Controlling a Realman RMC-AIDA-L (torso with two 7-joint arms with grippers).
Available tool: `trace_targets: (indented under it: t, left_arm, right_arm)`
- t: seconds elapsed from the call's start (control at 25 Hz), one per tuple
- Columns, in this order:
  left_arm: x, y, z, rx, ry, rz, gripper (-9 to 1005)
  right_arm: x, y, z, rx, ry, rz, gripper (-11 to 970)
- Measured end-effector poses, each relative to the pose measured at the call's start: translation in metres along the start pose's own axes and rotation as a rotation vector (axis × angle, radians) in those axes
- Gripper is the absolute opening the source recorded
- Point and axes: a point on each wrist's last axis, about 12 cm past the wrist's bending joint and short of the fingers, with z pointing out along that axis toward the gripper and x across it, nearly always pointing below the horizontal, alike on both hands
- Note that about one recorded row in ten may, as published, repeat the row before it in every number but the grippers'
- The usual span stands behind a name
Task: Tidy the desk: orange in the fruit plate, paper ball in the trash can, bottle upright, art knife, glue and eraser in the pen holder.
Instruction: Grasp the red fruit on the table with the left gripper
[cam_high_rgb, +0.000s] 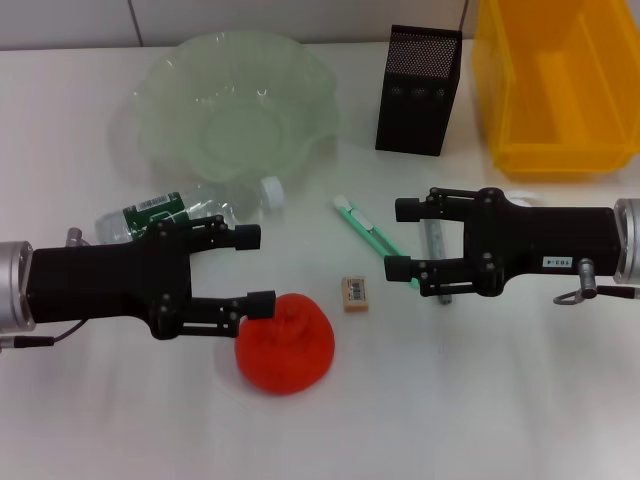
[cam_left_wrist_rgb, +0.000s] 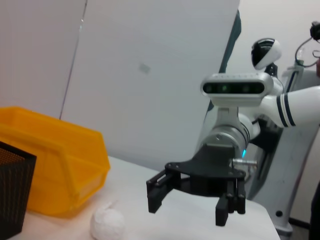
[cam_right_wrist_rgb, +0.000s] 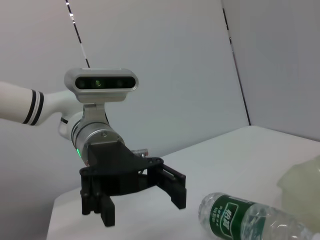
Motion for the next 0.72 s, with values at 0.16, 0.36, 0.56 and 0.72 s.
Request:
trace_targets:
  t: [0.16,0.36,0.56,0.72]
  left_arm:
    - [0.0010,0.0002,0.0031,0.010,0.021,0.003,836]
    - [-0.0003,0.0018,0.0073,0.018,0.035,0.006,824]
    - [-0.0015,0.0029,0.0085,0.018,0.036,0.008,812]
    - [-0.0041,0.0035,0.0097,0.022,0.036,0.022,802]
  right_arm:
    - [-0.0008,-0.0010,-0.0004,-0.004,0.013,0.001,803]
    - [-0.0012,-0.0020,-0.0035,0.001,0.026,0.000,799]
    - [0.0003,-0.0020,-0.0054,0.002,0.038,0.000,796]
    - [0.0003,-0.0032,-0.0088,0.011,0.042,0.006,793]
